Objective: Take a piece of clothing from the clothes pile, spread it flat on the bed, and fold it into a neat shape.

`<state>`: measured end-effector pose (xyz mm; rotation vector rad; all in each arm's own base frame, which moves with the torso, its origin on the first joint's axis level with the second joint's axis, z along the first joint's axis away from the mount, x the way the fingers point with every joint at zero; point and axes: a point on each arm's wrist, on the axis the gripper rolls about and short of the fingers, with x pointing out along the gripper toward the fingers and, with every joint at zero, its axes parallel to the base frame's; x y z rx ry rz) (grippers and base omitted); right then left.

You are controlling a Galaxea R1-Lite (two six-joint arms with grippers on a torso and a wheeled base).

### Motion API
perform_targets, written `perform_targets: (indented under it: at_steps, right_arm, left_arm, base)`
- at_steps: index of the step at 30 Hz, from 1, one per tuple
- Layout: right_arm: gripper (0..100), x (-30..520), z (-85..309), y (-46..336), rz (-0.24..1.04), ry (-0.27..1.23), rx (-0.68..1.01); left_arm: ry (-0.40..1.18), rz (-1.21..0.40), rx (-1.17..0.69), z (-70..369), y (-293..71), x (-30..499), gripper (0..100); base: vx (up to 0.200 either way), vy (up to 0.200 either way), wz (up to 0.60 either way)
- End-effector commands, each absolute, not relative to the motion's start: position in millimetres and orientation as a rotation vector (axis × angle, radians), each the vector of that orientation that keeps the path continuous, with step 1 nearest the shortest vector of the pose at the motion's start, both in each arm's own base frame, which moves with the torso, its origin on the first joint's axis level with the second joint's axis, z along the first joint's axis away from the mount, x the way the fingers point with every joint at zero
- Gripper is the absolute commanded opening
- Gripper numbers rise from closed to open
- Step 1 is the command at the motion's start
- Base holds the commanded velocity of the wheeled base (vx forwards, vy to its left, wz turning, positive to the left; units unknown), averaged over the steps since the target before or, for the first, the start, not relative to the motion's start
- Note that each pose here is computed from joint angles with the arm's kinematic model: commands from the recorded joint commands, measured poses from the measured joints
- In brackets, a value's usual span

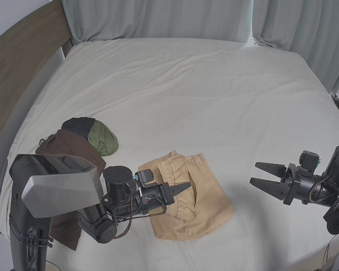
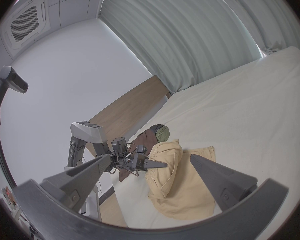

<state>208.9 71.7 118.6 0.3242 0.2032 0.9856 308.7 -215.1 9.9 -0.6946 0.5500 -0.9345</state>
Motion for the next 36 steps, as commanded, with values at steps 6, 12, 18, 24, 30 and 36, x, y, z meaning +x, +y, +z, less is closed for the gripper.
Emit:
perform_targets:
  at_steps: [6,12,18,24,30,36]
  right_arm:
    - [100,209,120,72,0.987,0.197,0.323]
    - [100,209,120,72,0.987,0.198,0.323]
    - [100,208,119,72,0.986,0.203,0.322]
    - [100,208,118,72,0.989,0.206,0.321]
    - [100,208,118,72,0.988,0.209,0.322]
    - [100,207,117,72,0.989,0.213,0.321]
  left_arm:
    - [0.557,-0.933,-0.684,4,-219,306,100]
    - [0.546,-0.932,-0.66,0,-219,307,100]
    - [0.517,-0.9,-0.612,5,-211,300,100]
    - [0.49,-0.902,-0.557,16,-202,291,100]
    - [0.472,-0.871,-0.489,24,-180,281,100]
    - [0.443,-0.793,-0.313,20,-140,273,100]
  base:
    - [0.0,0.0,0.0]
    - [0.0,0.0,0.0]
    - [0.0,0.0,0.0]
    - [0.0,0.0,0.0]
    - [0.0,0.0,0.0]
    - [0.0,0.0,0.0]
